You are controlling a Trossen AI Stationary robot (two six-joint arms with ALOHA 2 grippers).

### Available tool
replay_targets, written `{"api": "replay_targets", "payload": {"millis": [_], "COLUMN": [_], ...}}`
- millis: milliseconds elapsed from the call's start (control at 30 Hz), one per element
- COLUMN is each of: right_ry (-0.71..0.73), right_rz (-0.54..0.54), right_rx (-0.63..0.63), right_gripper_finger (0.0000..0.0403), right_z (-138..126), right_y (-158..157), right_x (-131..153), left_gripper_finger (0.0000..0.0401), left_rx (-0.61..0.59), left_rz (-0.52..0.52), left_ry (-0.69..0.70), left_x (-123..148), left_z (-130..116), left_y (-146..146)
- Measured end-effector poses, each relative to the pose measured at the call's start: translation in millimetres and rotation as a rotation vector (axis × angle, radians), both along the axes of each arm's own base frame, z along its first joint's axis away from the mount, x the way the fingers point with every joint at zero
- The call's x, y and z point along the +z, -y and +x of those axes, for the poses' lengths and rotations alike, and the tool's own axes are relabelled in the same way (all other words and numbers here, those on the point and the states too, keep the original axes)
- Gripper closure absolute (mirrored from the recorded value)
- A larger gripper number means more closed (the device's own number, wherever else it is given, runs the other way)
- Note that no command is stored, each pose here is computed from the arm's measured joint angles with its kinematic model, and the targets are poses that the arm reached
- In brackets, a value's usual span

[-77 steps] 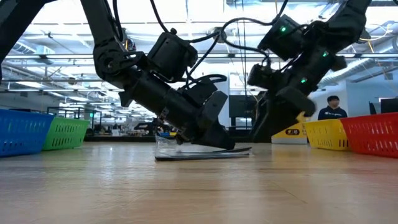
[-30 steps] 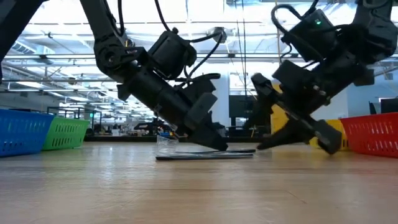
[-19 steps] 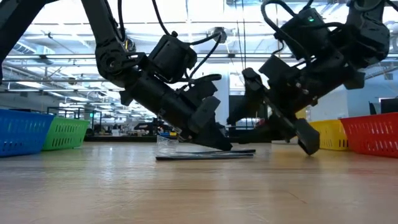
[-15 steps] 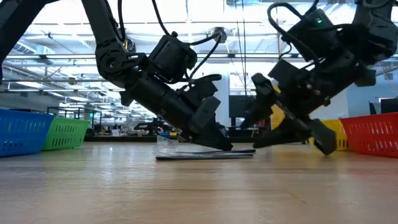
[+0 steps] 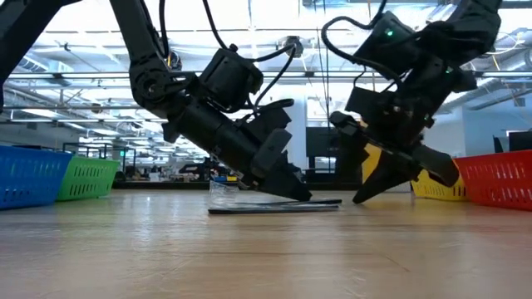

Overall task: Pick & Place Travel size toiletries
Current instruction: Put the black comb into the blue bin

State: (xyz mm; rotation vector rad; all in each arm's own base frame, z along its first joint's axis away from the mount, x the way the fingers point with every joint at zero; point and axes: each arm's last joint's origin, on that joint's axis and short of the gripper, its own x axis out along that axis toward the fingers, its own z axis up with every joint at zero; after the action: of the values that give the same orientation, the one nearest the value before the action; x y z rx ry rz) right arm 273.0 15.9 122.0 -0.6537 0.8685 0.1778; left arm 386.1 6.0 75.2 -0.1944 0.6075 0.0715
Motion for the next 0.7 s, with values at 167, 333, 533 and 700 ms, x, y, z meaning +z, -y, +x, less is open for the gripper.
{"api": "replay_targets", "payload": {"millis": [167,333,533,700], "right_ry": [-0.007,0.012,0.012,0.008], "right_rz": [-0.017,-0.029,-0.029,-0.027], "right_rx": [0.050,0.050,0.036,0.032], "right_gripper_finger": [0.0207,0.0207,0.0207,0.0207], "right_z": [7.6,15.3,16.0,15.7], "right_y": [4.1,8.1,12.3,13.8], "right_x": [-2.4,-9.6,-11.1,-11.4], "left_gripper_finger": [0.0393,0.0398,0.0394,0.0396], "left_rx": [-0.016,-0.021,-0.029,-0.034], "left_rz": [0.001,-0.003,-0.014,-0.014], "left_ry": [0.001,0.002,0.022,0.030], "left_x": [-0.3,-0.2,0.9,1.5], "left_z": [0.1,0.2,1.1,1.5], "left_y": [0.7,1.0,4.6,6.6]}}
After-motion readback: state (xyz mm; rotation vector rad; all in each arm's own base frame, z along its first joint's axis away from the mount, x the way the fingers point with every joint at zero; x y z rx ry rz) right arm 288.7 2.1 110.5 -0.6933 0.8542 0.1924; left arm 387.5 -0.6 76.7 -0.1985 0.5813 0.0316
